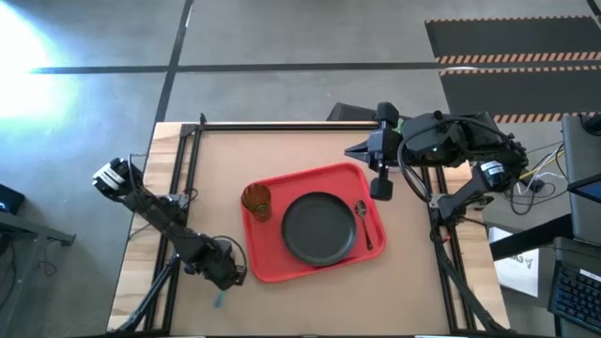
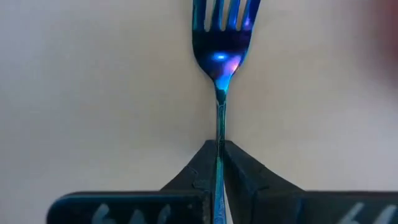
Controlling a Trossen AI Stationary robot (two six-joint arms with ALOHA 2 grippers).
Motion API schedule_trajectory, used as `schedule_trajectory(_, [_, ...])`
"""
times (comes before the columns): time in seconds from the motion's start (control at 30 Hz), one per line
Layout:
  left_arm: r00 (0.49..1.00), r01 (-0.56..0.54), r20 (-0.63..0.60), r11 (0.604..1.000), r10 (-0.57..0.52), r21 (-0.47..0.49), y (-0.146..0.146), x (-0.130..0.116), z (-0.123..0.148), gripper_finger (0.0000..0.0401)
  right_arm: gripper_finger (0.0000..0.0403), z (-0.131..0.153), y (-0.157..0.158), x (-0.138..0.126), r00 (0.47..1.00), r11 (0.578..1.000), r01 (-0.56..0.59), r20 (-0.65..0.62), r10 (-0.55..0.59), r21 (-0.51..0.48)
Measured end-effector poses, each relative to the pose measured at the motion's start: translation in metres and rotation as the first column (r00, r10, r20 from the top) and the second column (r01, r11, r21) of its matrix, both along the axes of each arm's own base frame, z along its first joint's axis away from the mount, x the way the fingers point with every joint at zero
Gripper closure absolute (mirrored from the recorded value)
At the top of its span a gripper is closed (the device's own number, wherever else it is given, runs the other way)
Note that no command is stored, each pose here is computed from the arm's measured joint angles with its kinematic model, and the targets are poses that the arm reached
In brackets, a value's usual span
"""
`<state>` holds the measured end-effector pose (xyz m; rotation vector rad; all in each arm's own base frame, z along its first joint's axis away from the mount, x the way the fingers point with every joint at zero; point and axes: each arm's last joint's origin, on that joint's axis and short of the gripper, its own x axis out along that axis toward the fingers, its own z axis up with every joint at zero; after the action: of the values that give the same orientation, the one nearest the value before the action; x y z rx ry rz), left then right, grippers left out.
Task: Pick and place plate/cup/fork/spoon on tray
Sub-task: Put the blue fork to the left side of the black plate on the red serving tray
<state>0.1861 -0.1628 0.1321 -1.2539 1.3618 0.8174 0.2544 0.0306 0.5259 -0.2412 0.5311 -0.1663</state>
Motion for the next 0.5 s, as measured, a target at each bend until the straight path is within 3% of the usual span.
schedule_trajectory(0.1, [0.998,-0.006,0.068,0.999,0.003,0.043,-0.001,0.004,0.01,0.04,0.0394,0.0,0.0,0.0,1.0,1.0,0.001,0.0,-0.001,0.0])
schedule_trajectory(0.27, [0.974,-0.084,0.224,0.978,0.04,0.192,0.005,0.008,0.029,0.04,0.0394,0.0,0.0,0.0,1.0,1.0,0.01,0.004,-0.01,0.017])
schedule_trajectory(0.5, [0.947,-0.115,0.317,0.974,0.048,0.197,0.003,0.011,0.046,0.0401,0.0394,-0.005,-0.002,-0.002,0.997,0.998,0.067,-0.048,-0.067,0.008])
